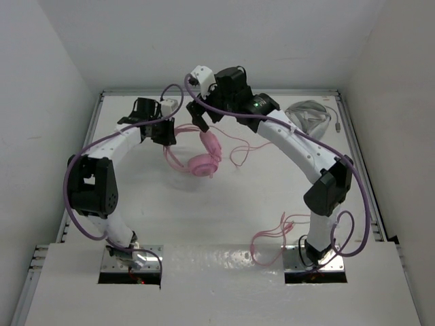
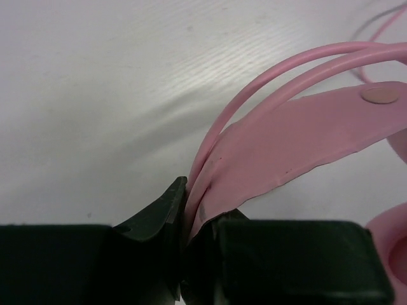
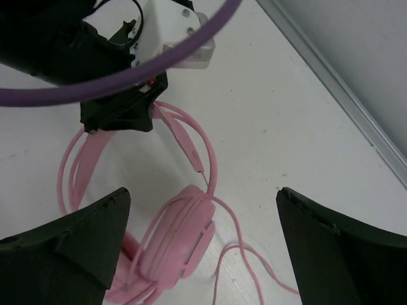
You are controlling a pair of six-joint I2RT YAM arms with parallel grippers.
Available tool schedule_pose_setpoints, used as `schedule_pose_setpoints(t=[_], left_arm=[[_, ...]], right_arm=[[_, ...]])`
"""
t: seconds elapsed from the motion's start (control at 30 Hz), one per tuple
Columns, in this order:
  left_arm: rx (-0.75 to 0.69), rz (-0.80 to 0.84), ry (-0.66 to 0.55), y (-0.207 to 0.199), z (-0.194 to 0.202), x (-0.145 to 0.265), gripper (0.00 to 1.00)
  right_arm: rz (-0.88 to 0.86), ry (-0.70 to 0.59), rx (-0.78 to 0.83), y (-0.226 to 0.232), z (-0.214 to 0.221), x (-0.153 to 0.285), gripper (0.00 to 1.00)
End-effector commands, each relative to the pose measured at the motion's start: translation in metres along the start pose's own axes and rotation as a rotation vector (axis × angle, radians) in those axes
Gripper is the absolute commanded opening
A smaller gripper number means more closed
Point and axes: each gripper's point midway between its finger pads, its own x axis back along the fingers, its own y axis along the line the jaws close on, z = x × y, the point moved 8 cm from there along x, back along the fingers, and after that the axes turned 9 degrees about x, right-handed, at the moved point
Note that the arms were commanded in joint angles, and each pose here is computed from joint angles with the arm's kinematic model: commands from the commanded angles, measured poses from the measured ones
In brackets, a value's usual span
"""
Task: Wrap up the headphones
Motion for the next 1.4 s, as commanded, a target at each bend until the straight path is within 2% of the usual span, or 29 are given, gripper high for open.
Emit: schedule_pose_setpoints(t=[0.0,0.03,0.07,0.13,0.17,0.2,0.23,0.3,0.33,0.37,0.4,0.47,0.5,0.57,0.6,0.77,0.83,1.0,1.07,1.17,1.23,1.27,1.37], left_arm=[[0.057,0.287,-0.103,-0.027,-0.031,0.022,0.00],[0.070,0.329,-0.103,-0.027,-0.032,0.024,0.00],[0.091,0.344,-0.107,-0.026,-0.034,0.027,0.00],[0.100,0.369,-0.119,-0.023,-0.037,0.034,0.00],[0.101,0.374,-0.120,-0.023,-0.038,0.036,0.00],[0.101,0.377,-0.123,-0.023,-0.039,0.040,0.00],[0.098,0.387,-0.129,-0.025,-0.040,0.045,0.00],[0.093,0.398,-0.141,-0.027,-0.042,0.049,0.00],[0.092,0.399,-0.150,-0.028,-0.043,0.053,0.00],[0.090,0.400,-0.157,-0.029,-0.044,0.055,0.00],[0.090,0.404,-0.162,-0.030,-0.045,0.057,0.00],[0.083,0.411,-0.181,-0.033,-0.048,0.064,0.00],[0.082,0.414,-0.189,-0.033,-0.050,0.067,0.00],[0.069,0.426,-0.209,-0.036,-0.055,0.076,0.00],[0.065,0.429,-0.214,-0.037,-0.057,0.078,0.00],[0.062,0.441,-0.216,-0.040,-0.059,0.085,0.00],[0.059,0.444,-0.220,-0.040,-0.060,0.086,0.00],[0.075,0.471,-0.228,-0.047,-0.062,0.098,0.00],[0.072,0.486,-0.235,-0.050,-0.064,0.105,0.00],[0.068,0.528,-0.244,-0.058,-0.070,0.115,0.00],[0.070,0.556,-0.252,-0.063,-0.076,0.122,0.00],[0.070,0.565,-0.259,-0.065,-0.079,0.126,0.00],[0.095,0.603,-0.241,-0.070,-0.084,0.132,0.00]], right_arm=[[-0.021,-0.019,-0.081,-0.020,0.008,0.010,0.90],[-0.003,-0.067,-0.115,-0.027,0.001,0.029,0.77],[0.016,-0.040,-0.152,-0.040,0.024,0.035,0.70],[0.051,-0.088,-0.201,-0.043,0.042,0.057,0.59],[0.095,-0.088,-0.223,-0.055,0.055,0.066,0.60],[0.117,-0.101,-0.229,-0.059,0.062,0.071,0.65],[0.121,-0.066,-0.238,-0.054,0.081,0.077,0.79],[0.102,-0.040,-0.224,-0.044,0.099,0.080,0.89],[0.060,-0.009,-0.197,-0.027,0.123,0.081,0.96],[0.025,-0.076,-0.179,-0.020,0.125,0.080,0.99],[-0.013,-0.031,-0.209,0.002,0.161,0.073,0.99],[0.027,-0.161,-0.168,0.008,0.166,0.073,0.99],[0.003,-0.130,-0.181,0.026,0.195,0.068,0.99],[0.017,-0.190,-0.109,0.030,0.202,0.060,0.98],[-0.031,-0.193,-0.092,0.040,0.211,0.056,0.98],[-0.027,-0.262,-0.109,0.032,0.212,0.021,0.99],[-0.095,-0.282,-0.151,0.036,0.214,0.004,0.99],[-0.041,-0.461,-0.240,0.018,0.192,-0.023,0.99],[-0.061,-0.480,-0.257,0.012,0.186,-0.039,0.98],[-0.073,-0.478,-0.293,0.006,0.177,-0.060,0.96],[-0.022,-0.456,-0.299,-0.003,0.172,-0.072,0.94],[-0.031,-0.385,-0.321,0.001,0.183,-0.082,0.94],[-0.032,-0.311,-0.341,-0.004,0.189,-0.101,0.94]])
